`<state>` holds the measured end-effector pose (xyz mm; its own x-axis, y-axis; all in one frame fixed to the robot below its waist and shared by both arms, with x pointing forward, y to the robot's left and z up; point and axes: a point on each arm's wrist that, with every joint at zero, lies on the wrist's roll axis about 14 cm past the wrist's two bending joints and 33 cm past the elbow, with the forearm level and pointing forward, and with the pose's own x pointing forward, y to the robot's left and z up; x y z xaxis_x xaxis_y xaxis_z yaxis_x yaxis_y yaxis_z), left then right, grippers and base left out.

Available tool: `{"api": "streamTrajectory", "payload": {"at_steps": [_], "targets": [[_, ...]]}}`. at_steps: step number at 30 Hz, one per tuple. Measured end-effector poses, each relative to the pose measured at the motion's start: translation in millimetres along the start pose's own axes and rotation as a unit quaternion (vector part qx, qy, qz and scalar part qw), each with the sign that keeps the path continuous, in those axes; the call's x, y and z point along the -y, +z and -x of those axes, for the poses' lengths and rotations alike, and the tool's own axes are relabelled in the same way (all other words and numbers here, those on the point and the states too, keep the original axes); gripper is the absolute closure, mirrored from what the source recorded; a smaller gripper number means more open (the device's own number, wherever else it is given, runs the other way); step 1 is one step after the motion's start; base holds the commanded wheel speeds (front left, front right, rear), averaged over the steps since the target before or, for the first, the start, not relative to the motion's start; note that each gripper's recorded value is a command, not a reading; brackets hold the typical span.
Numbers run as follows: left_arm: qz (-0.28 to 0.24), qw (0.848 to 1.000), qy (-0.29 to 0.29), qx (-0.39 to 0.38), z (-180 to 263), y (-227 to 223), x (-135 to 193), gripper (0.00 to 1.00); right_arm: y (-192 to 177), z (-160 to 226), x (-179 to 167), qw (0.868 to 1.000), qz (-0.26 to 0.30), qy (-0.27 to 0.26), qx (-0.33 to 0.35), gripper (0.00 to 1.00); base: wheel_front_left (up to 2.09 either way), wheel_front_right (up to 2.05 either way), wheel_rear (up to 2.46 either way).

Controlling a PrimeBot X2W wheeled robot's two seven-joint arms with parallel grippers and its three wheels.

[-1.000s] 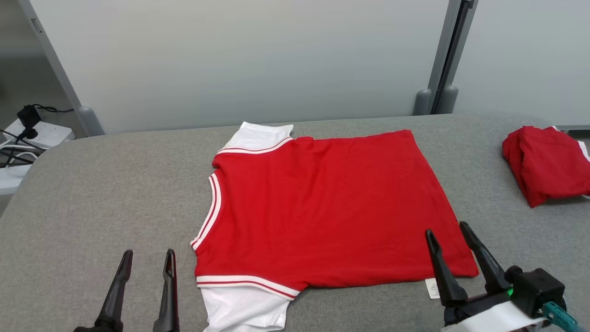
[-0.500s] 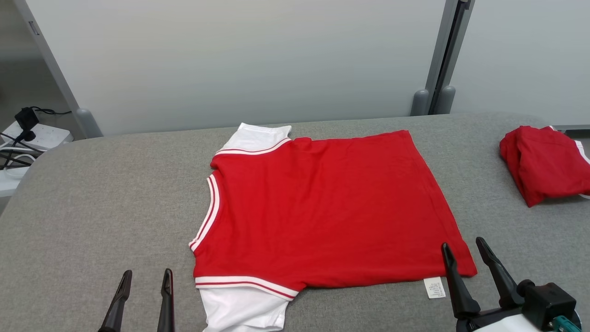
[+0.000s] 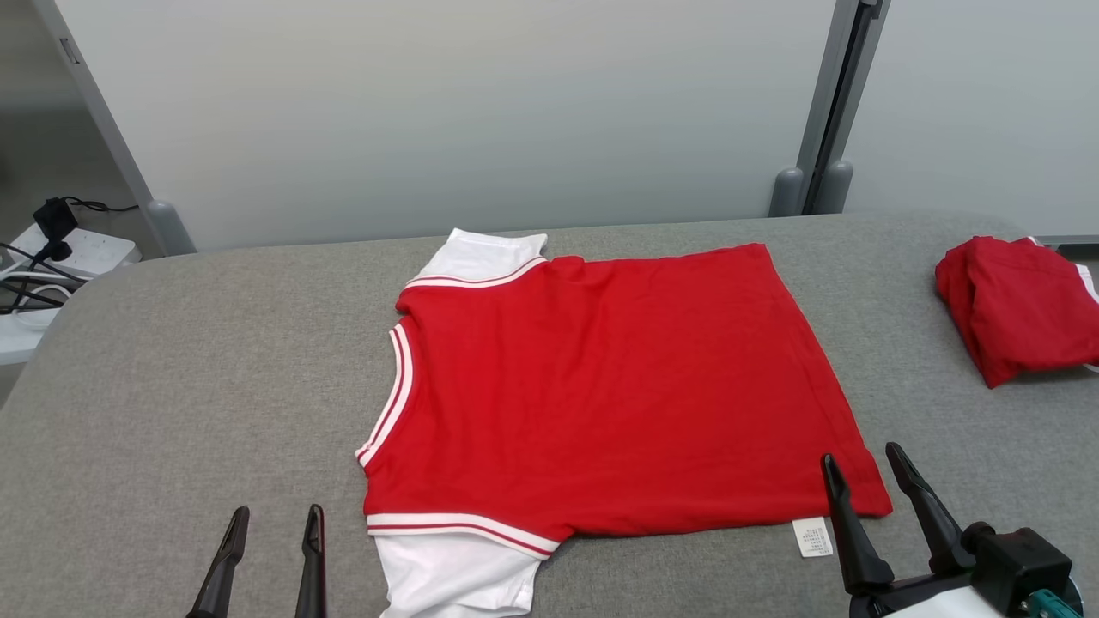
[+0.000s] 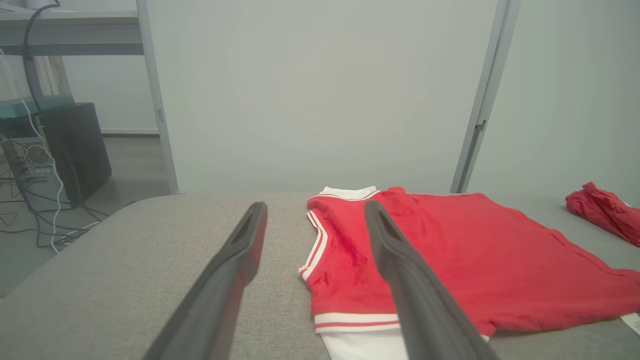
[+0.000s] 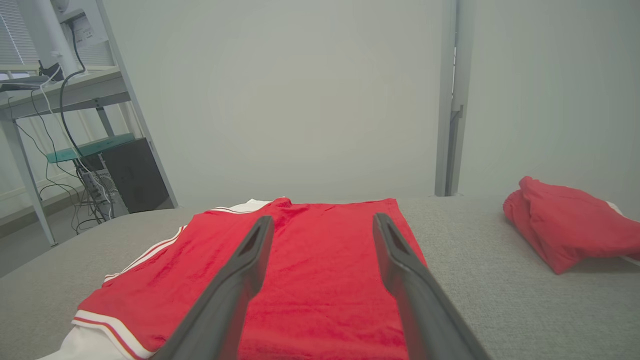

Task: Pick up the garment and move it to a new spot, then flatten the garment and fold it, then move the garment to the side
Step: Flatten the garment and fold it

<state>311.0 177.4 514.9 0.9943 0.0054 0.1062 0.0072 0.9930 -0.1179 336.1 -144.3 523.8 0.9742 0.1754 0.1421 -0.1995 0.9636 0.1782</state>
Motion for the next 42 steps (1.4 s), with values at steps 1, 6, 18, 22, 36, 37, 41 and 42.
{"api": "streamTrajectory", "payload": {"at_steps": [1,6,18,22,36,37,41,42], "targets": [[0.000,1.000,0.000,0.000,0,0,0,0.00,0,0,0,1.000,0.000,0.000,0.000,0.00,0.00,0.00,0.00],[0.000,1.000,0.002,-0.002,1,-1,-1,0.00,0,-1,-1,1.000,0.000,0.002,0.000,0.00,0.00,0.00,0.00],[0.001,1.000,-0.001,-0.011,2,-7,0,0.00,0,0,-2,1.000,0.002,0.002,-0.001,0.00,0.00,0.00,0.00],[0.001,1.000,-0.001,-0.015,2,-9,0,0.00,-1,-1,-2,1.000,0.002,0.003,-0.002,0.00,0.00,0.00,0.00],[0.055,0.985,-0.010,-0.166,35,-98,13,0.00,-7,-3,-2,1.000,0.000,0.004,-0.011,0.00,0.00,0.00,0.00],[0.062,0.980,-0.014,-0.189,41,-108,16,0.00,-8,-3,-2,1.000,0.000,0.004,-0.012,0.00,0.00,0.00,0.00],[0.075,0.967,-0.022,-0.242,53,-131,22,0.00,-10,-3,-3,1.000,-0.001,0.005,-0.015,0.00,0.00,0.00,0.00],[0.078,0.966,-0.023,-0.246,53,-134,23,0.00,-11,-4,-3,1.000,-0.001,0.006,-0.017,0.00,0.00,0.00,0.00]]}}
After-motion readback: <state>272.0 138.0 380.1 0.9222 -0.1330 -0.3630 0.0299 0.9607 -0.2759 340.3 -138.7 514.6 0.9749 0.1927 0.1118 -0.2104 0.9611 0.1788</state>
